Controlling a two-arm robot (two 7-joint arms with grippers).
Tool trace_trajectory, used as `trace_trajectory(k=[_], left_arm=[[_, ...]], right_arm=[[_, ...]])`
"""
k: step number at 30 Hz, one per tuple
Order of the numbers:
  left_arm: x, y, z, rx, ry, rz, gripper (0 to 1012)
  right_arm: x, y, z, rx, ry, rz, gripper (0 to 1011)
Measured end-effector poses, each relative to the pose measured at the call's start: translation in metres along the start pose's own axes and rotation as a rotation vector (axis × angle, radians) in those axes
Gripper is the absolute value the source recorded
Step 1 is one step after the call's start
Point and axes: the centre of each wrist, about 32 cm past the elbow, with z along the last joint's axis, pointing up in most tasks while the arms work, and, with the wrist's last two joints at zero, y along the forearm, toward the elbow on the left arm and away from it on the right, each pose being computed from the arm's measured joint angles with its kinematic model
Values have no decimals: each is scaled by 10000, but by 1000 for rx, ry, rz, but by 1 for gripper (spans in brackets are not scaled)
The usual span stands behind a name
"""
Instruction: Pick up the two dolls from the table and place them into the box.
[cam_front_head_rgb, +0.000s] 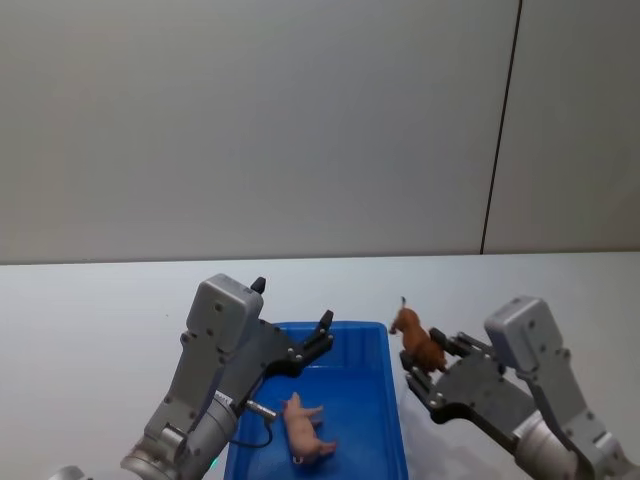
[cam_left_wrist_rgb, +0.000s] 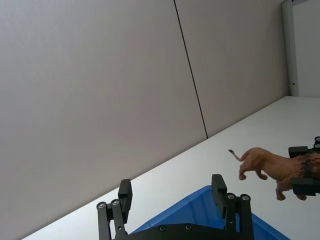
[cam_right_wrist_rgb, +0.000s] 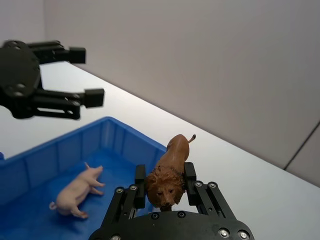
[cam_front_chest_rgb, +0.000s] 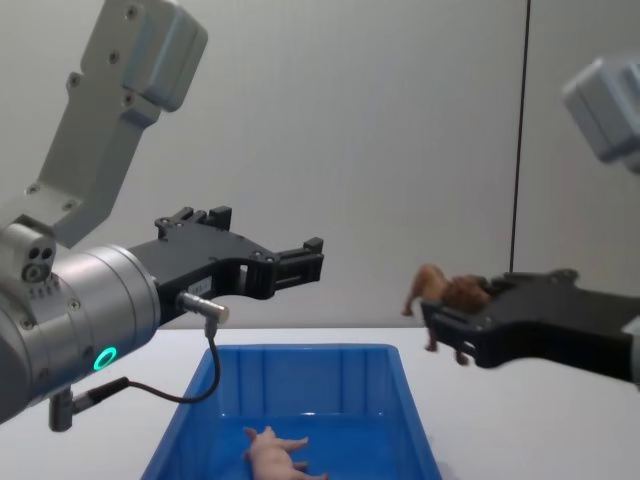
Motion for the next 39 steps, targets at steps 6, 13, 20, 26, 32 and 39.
trace_trajectory(k=[6,13,20,26,32,39], left_arm=[[0,0,0,0,0,0,1003],[0,0,0,0,0,0,1003],[0,0,0,0,0,0,1003],[0,0,0,0,0,0,1003],[0,0,0,0,0,0,1003],[0,0,0,0,0,0,1003]], right_arm=[[-17,88,75,12,9,45,435],[-69,234,97,-13,52,114,579],[-110,320,79,-37,81,161,794],[-94,306,53,-43,84,174,962],[-35,204,23,-42,71,165,1001],[74,13,-42,-51,58,135,1001]])
